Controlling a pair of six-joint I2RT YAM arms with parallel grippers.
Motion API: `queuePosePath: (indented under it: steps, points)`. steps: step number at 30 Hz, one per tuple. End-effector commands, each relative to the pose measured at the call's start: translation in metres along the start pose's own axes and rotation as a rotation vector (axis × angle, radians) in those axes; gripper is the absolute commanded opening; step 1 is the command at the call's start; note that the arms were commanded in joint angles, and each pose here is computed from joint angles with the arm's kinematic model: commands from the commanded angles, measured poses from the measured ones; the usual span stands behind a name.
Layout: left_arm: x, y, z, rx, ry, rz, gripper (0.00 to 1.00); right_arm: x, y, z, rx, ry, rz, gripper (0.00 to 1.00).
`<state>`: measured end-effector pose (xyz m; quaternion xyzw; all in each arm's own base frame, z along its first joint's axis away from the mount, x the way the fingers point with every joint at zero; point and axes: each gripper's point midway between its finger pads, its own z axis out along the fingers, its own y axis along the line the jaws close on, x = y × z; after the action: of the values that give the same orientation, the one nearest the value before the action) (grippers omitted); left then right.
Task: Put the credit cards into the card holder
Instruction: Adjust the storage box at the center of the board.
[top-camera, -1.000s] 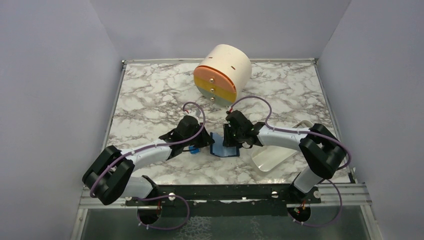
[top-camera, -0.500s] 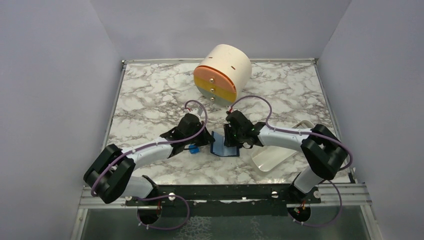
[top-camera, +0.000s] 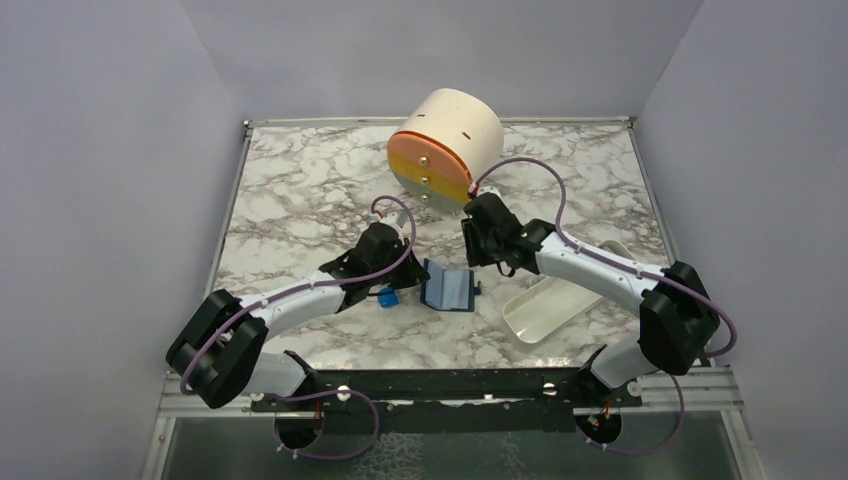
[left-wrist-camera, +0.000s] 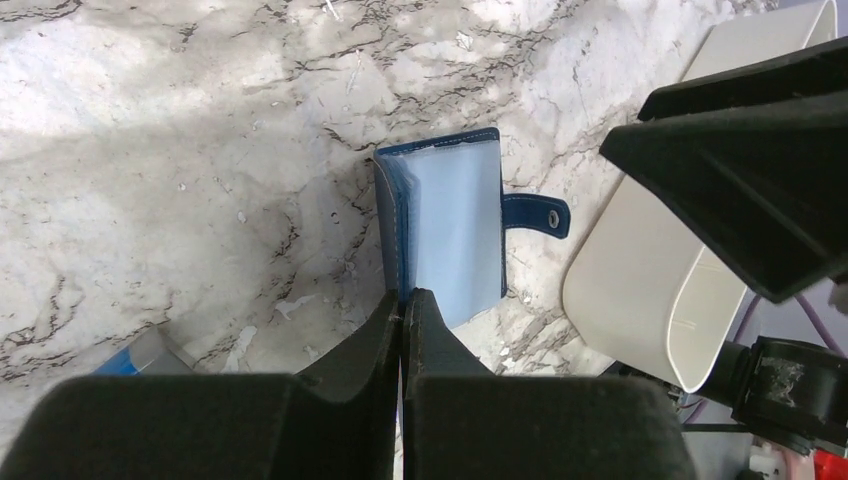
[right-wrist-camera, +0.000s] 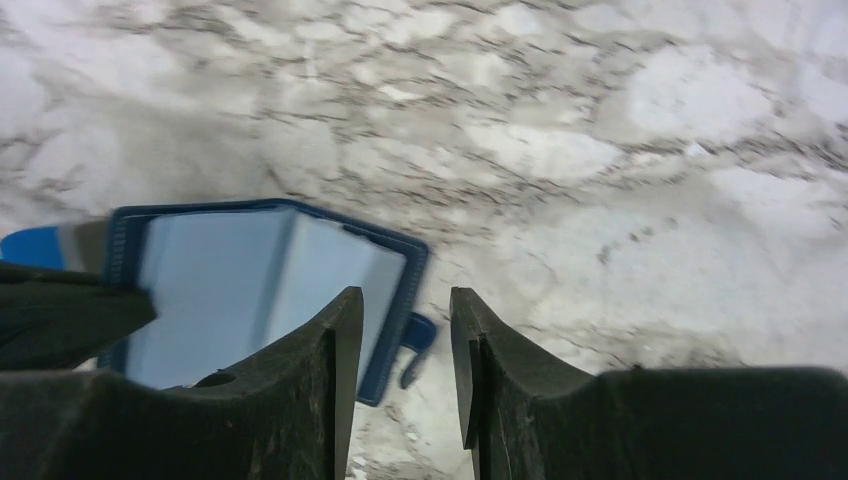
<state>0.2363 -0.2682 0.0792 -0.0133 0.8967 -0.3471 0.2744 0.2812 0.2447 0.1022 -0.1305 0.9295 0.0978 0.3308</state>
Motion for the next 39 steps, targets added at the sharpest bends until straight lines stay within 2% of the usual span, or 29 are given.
queuePosePath:
  steps: [1, 7, 13, 16, 22, 25, 30, 39]
  points:
    - [-0.005, -0.014, -0.008, 0.065, -0.004, 0.042, 0.00, 0.024, -0.045, -0.017, 0.223, 0.098, 0.045, 0.40]
    - [-0.007, -0.016, -0.012, 0.075, -0.009, 0.068, 0.00, 0.028, -0.054, -0.041, 0.254, 0.099, 0.133, 0.52]
    - [-0.009, -0.021, -0.017, 0.091, -0.010, 0.089, 0.00, -0.002, -0.103, -0.047, 0.402, 0.002, -0.073, 0.53]
    - [-0.003, -0.020, -0.019, 0.097, 0.012, 0.098, 0.00, -0.010, -0.121, -0.048, 0.396, -0.009, -0.197, 0.53]
    - [0.003, -0.020, -0.026, 0.116, 0.023, 0.109, 0.00, -0.022, -0.141, -0.056, 0.312, -0.039, -0.284, 0.53]
    - [0.006, -0.018, -0.027, 0.119, 0.028, 0.110, 0.00, -0.027, -0.161, -0.063, 0.377, -0.034, -0.349, 0.54]
    - [0.010, -0.019, -0.027, 0.139, 0.041, 0.097, 0.00, -0.017, -0.203, -0.063, 0.409, 0.080, -0.359, 0.55]
    - [0.013, -0.022, -0.031, 0.143, 0.067, 0.117, 0.00, 0.027, -0.245, -0.067, 0.428, 0.286, -0.334, 0.58]
